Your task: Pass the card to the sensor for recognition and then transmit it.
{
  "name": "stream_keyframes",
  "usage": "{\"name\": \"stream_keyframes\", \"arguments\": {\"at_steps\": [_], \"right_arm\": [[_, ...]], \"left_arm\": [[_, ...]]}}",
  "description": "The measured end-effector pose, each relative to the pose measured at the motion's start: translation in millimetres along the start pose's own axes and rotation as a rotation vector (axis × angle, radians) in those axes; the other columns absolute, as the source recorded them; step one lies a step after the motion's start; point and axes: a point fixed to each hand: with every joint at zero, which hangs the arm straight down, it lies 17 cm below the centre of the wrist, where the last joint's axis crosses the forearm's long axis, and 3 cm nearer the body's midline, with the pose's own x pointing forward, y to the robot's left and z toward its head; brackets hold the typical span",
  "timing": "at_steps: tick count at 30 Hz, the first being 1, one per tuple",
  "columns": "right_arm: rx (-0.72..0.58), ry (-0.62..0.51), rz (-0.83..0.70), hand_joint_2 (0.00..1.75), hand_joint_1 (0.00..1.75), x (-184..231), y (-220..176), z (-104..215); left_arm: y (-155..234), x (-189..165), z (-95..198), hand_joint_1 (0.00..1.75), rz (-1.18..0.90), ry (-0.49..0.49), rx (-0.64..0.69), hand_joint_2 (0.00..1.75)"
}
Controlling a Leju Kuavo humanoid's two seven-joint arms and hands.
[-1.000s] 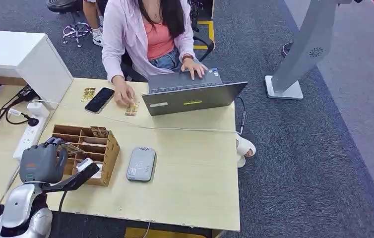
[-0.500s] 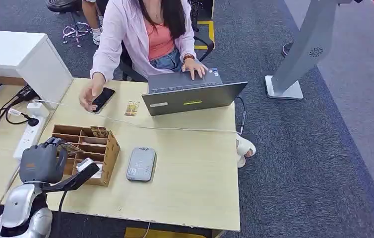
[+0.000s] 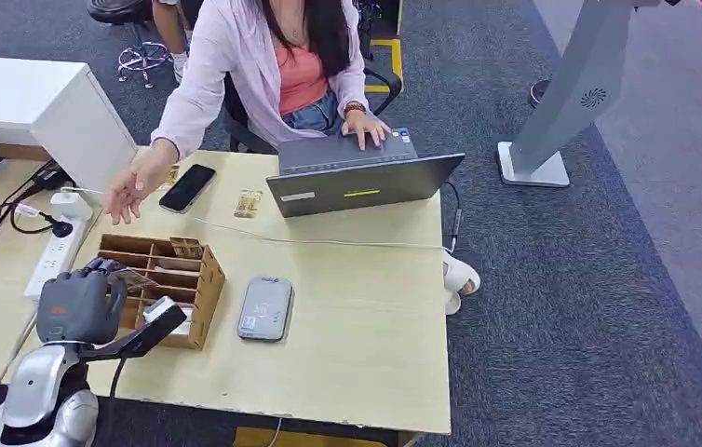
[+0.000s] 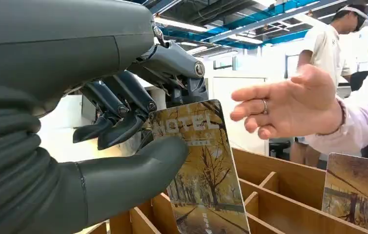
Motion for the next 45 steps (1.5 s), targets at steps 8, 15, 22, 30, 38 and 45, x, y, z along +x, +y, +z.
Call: {"name": "stream_keyframes", "arguments": {"at_steps": [8,15,22,30,38,45], "right_arm": [[0.0,0.0,0.0,1.75,0.0,0,0,0],[0.008,-0.061,0.134,1.75,0.0,15,0,1],[0.002,-0.081,0.158,1.75,0.0,21,-1,2],[0.0,-0.083,0.159,1.75,0.0,22,-2,2],[0.0,-0.087,0.164,1.75,0.0,23,-2,2],[0.0,-0.087,0.164,1.75,0.0,23,-2,2]], "left_arm": [[0,0,0,1.75,0.0,0.0,0.0,1.75],[136,-45,-137,1.75,-0.277,0.001,0.264,1.75],[241,-87,-204,1.75,-0.321,0.08,0.384,1.75],[239,-95,-211,1.75,-0.316,0.097,0.355,1.75],[248,-92,-216,1.75,-0.308,0.099,0.363,1.75],[246,-91,-217,1.75,-0.306,0.098,0.359,1.75]]}}
